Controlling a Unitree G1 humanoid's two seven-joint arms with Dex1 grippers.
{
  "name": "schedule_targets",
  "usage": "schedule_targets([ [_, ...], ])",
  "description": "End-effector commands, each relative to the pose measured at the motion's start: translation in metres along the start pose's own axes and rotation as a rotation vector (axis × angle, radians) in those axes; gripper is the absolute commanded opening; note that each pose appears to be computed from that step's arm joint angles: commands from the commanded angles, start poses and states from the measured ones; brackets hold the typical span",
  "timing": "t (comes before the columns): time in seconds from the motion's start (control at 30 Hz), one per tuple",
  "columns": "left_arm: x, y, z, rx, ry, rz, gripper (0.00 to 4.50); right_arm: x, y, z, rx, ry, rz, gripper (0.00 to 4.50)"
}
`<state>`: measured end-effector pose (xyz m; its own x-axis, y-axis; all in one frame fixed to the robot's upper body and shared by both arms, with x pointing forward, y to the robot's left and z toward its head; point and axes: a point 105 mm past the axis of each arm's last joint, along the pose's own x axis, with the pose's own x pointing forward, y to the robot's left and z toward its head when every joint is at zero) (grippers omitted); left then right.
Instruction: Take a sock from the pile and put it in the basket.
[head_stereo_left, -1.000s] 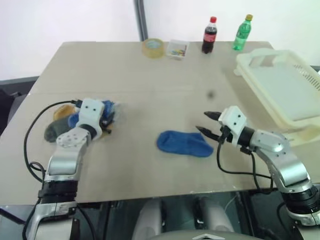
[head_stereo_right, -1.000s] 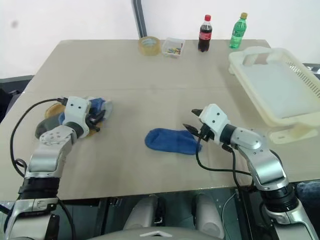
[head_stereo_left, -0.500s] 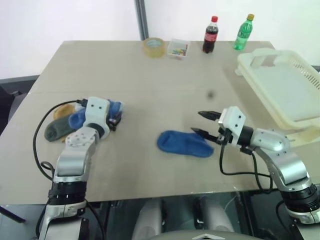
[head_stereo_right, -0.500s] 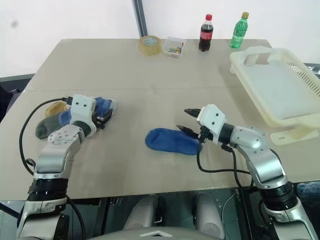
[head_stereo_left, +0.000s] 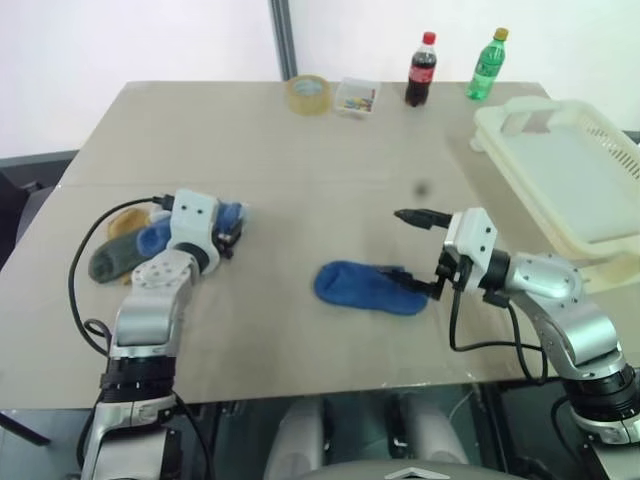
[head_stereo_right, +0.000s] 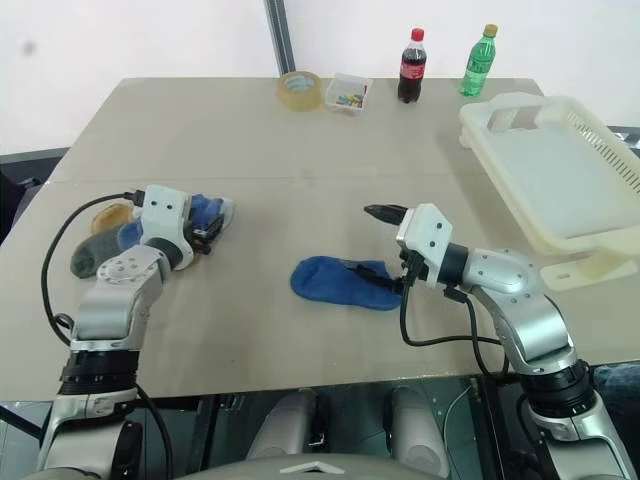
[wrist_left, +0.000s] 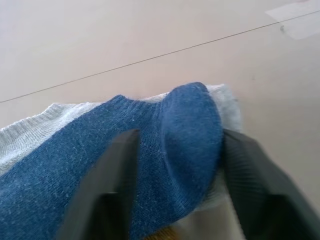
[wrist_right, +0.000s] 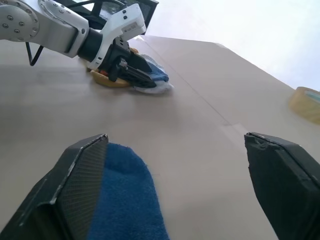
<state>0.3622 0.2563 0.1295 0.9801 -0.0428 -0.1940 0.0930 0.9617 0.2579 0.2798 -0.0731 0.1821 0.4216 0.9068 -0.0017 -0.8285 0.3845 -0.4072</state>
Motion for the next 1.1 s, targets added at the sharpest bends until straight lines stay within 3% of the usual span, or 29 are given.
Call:
schedule_targets([
  [0.03,-0.001,0.004,0.013,-0.002,-0.051,0.005,0.68,-0.003,-0.010,0.012,-0.057,-0.036,-0.047,4.50],
  [0.07,-0.001,0.004,0.013,-0.003,-0.055,0.002,0.24,-0.004,-0.011,0.012,-0.060,-0.034,-0.052,4.50],
  [0.1,-0.001,0.004,0.014,-0.006,-0.062,-0.002,0.09,-0.004,-0.011,0.012,-0.062,-0.031,-0.056,4.50],
  [0.53,-0.006,-0.005,0.022,-0.027,-0.119,-0.038,0.09,-0.002,-0.013,0.008,-0.067,-0.019,-0.068,4.50],
  [0.63,-0.008,-0.001,0.020,-0.022,-0.107,-0.015,1.07,-0.002,-0.013,0.007,-0.069,-0.018,-0.068,4.50],
  [0.8,-0.006,0.002,0.018,0.003,-0.098,0.012,3.26,-0.001,-0.013,0.007,-0.071,-0.016,-0.071,4.50],
  [1.1,-0.008,0.000,0.029,0.064,-0.170,0.015,3.26,-0.001,-0.013,0.007,-0.077,-0.014,-0.075,4.50],
])
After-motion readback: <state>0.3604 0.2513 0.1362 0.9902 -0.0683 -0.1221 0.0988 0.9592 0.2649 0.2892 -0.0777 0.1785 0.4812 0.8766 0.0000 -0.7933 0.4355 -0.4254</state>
